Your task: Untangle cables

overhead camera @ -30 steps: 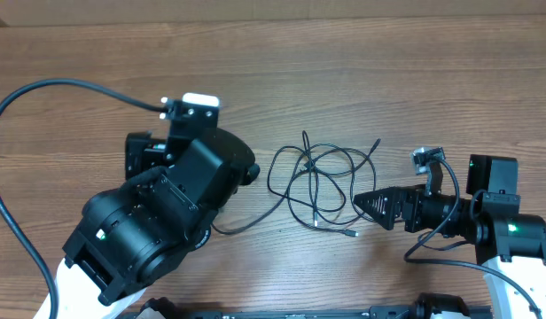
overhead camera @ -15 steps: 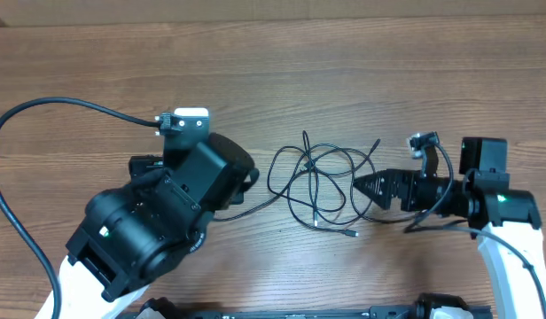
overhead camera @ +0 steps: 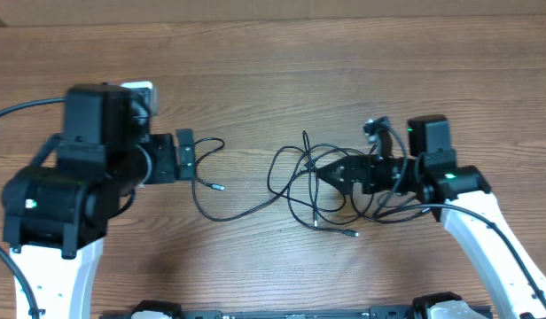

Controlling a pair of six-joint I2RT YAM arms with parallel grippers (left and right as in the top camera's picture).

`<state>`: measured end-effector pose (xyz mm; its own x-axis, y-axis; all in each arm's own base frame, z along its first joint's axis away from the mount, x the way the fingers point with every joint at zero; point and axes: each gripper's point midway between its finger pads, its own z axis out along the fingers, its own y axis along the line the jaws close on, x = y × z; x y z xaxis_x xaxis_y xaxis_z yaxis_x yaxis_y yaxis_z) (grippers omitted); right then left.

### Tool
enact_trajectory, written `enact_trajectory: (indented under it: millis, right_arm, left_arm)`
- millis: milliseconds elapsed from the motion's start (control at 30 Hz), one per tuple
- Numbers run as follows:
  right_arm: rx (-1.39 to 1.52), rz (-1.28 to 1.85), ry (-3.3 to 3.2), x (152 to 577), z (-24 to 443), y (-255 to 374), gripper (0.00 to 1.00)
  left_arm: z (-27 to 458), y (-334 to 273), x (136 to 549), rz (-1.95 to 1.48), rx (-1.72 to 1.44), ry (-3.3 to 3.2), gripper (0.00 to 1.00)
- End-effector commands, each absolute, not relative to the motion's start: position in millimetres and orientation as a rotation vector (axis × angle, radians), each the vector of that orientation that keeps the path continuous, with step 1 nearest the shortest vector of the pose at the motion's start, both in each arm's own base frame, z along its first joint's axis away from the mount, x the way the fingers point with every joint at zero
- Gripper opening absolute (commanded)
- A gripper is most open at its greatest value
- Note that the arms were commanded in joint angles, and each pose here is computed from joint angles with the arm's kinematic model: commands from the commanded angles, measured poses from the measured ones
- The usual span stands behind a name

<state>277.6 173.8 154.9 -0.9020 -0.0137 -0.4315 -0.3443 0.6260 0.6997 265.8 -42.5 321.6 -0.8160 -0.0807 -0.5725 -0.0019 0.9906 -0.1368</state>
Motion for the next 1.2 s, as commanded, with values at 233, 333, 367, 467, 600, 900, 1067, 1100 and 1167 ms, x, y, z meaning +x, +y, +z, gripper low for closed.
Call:
enact_trajectory:
  millis: [233, 333, 367, 467, 600, 900, 1067, 1100, 1167]
  right_arm:
    - [-0.172, 0.902, 2.611, 307, 91, 195, 1.00]
    - [-0.256, 1.014, 2.595, 305, 84, 220, 1.00]
    - [-0.286, 1.054, 2.583, 303, 84, 228, 1.00]
    - [-0.378, 1.154, 2.552, 294, 85, 250, 1.00]
    - [-0.541, 1.436, 2.466, 266, 112, 280, 0.23]
    - [-0.688, 1.574, 2.241, 271, 216, 296, 0.04]
    - [-0.588, 1.284, 2.169, 302, 291, 282, 0.04]
    - [-0.545, 1.202, 2.159, 309, 307, 274, 0.04]
    - [-0.483, 1.071, 2.126, 317, 335, 260, 0.04]
  left_arm:
    - [321, -38, 266, -0.250, -0.019, 2.523, 1.00]
    - [321, -38, 266, -0.250, -0.019, 2.525, 1.00]
    - [321, -38, 266, -0.250, -0.019, 2.525, 1.00]
    - [320, -38, 267, -0.250, -0.019, 2.527, 1.00]
    - [320, -38, 267, -0.249, -0.019, 2.528, 1.00]
    - [320, -38, 267, -0.250, -0.020, 2.528, 0.99]
    - [320, -38, 267, -0.249, -0.019, 2.528, 1.00]
    - [320, -38, 267, -0.250, -0.020, 2.528, 1.00]
    - [320, -38, 267, -0.249, -0.019, 2.528, 1.00]
